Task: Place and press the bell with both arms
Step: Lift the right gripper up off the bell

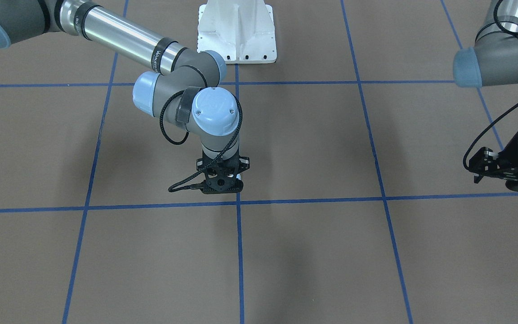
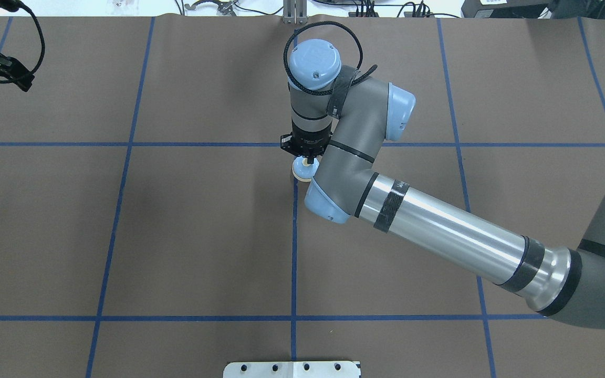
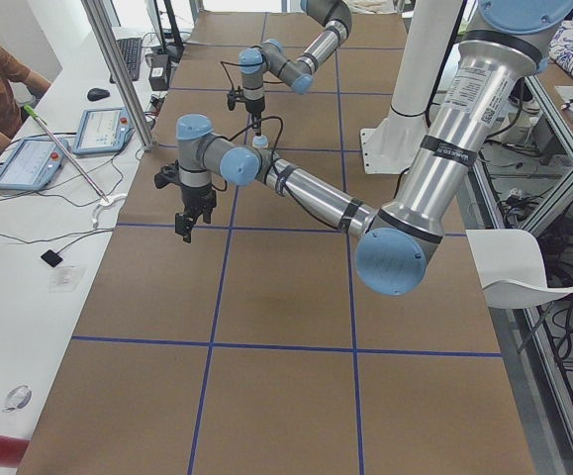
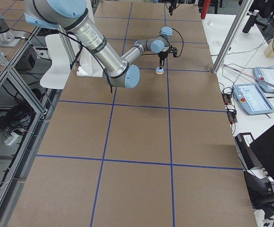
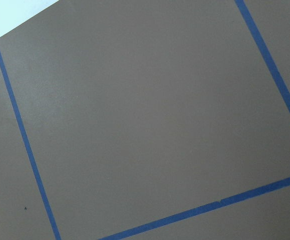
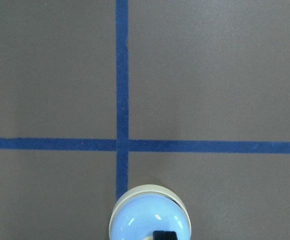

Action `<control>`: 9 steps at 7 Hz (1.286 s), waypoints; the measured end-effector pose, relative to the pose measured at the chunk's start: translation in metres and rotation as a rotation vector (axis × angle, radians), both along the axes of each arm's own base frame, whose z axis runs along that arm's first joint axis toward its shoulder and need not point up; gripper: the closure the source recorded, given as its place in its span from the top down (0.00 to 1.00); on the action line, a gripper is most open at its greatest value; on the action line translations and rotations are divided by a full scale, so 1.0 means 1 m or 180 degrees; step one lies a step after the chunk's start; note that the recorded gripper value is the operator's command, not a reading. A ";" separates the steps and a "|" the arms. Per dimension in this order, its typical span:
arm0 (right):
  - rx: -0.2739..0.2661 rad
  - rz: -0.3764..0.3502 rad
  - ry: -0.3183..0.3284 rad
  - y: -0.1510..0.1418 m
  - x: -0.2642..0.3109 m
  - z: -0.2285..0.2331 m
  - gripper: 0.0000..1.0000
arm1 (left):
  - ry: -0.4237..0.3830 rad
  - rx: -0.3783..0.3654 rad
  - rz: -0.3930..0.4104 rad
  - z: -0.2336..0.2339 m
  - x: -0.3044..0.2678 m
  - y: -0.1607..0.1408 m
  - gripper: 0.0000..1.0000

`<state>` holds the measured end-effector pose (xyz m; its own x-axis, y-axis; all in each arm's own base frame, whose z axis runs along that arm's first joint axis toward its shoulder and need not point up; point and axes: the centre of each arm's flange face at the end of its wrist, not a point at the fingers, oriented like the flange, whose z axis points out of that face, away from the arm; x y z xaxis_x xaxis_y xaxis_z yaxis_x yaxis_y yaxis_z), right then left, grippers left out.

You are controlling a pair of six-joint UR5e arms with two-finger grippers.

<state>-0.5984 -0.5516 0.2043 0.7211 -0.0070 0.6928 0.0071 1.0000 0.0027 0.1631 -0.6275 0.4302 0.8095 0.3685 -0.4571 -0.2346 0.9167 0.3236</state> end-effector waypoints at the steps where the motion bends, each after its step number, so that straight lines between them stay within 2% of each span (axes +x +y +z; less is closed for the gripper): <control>1: 0.0001 0.0000 0.0003 0.000 -0.001 0.000 0.00 | 0.0000 -0.0001 -0.0002 0.000 0.000 0.000 1.00; 4: 0.0028 0.0025 -0.0065 -0.004 0.008 -0.014 0.00 | 0.0000 0.0001 -0.0001 0.000 0.000 0.000 1.00; 5: 0.0038 0.0053 -0.0141 -0.009 0.023 -0.026 0.36 | 0.0002 0.0006 -0.0008 -0.001 -0.002 0.000 1.00; 6: -0.0008 0.0080 -0.0221 -0.017 0.046 -0.038 0.85 | 0.0006 0.0013 -0.0019 -0.002 -0.004 -0.001 1.00; 7: -0.0085 0.0109 -0.0259 -0.022 0.077 -0.042 0.99 | 0.0009 0.0017 -0.0028 -0.002 -0.007 0.000 1.00; 9: -0.0100 0.0220 -0.0279 -0.007 0.169 0.001 0.99 | 0.0031 -0.0011 -0.0040 0.007 -0.019 0.014 1.00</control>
